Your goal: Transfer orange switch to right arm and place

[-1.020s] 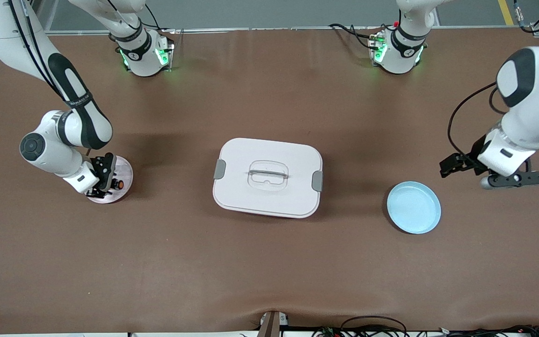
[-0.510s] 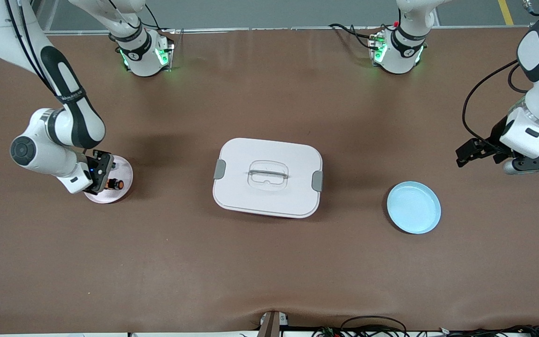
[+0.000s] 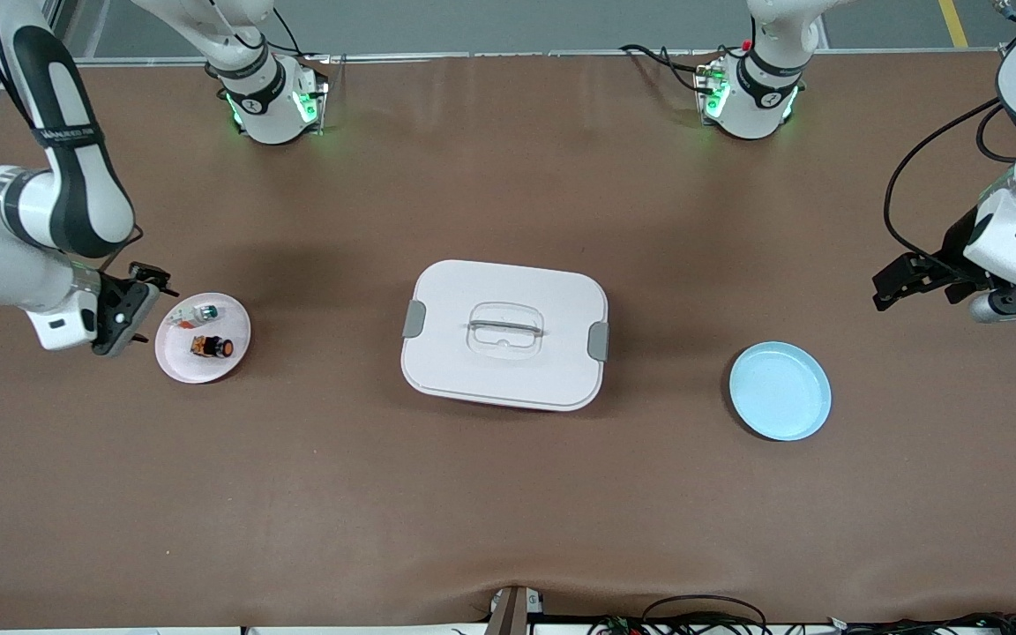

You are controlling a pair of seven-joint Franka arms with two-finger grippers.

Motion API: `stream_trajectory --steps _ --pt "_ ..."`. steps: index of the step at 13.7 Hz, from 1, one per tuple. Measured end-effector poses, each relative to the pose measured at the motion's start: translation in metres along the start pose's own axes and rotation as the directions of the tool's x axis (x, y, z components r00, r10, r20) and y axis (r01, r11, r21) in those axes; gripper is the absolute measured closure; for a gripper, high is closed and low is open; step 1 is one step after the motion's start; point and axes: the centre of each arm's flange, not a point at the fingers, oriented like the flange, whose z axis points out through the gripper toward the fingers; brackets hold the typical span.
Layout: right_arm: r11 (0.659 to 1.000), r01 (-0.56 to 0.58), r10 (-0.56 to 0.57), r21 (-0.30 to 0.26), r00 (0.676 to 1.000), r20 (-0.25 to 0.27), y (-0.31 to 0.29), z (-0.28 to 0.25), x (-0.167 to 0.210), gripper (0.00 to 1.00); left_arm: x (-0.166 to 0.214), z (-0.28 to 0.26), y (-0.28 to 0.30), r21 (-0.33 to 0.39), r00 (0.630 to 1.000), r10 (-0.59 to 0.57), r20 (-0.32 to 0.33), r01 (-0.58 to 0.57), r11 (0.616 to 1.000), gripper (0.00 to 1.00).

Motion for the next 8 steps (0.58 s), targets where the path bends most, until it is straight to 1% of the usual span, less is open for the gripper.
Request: stream_trajectory --steps 2,3,5,7,8 --pt "0.999 -0.051 0.051 -0.008 0.999 -0.01 0.001 -0.008 -0.006 0.0 0.0 -0.005 0.002 -0.009 1.0 -0.001 0.0 0.001 1.0 0.0" --pt "0.996 -0.085 0.085 0.001 0.996 -0.009 -0.001 -0.011 -0.006 0.0 0.001 -0.006 0.003 -0.013 1.0 -0.001 -0.001 0.001 1.0 0.0" --pt "0.983 -0.179 0.179 0.038 0.984 0.008 -0.009 -0.02 -0.005 0.0 0.001 -0.009 0.003 -0.012 1.0 -0.002 -0.005 0.002 1.0 0.0" --pt "0.951 -0.3 0.297 0.077 0.954 0.041 -0.021 -0.04 0.001 0.0 -0.001 -0.011 0.005 -0.009 1.0 0.0 -0.004 0.0 1.0 0.0" --pt "0.931 -0.356 0.352 0.082 0.934 0.056 -0.029 -0.053 0.01 0.0 -0.002 -0.013 0.006 -0.008 1.0 0.001 -0.002 -0.002 1.0 0.0"
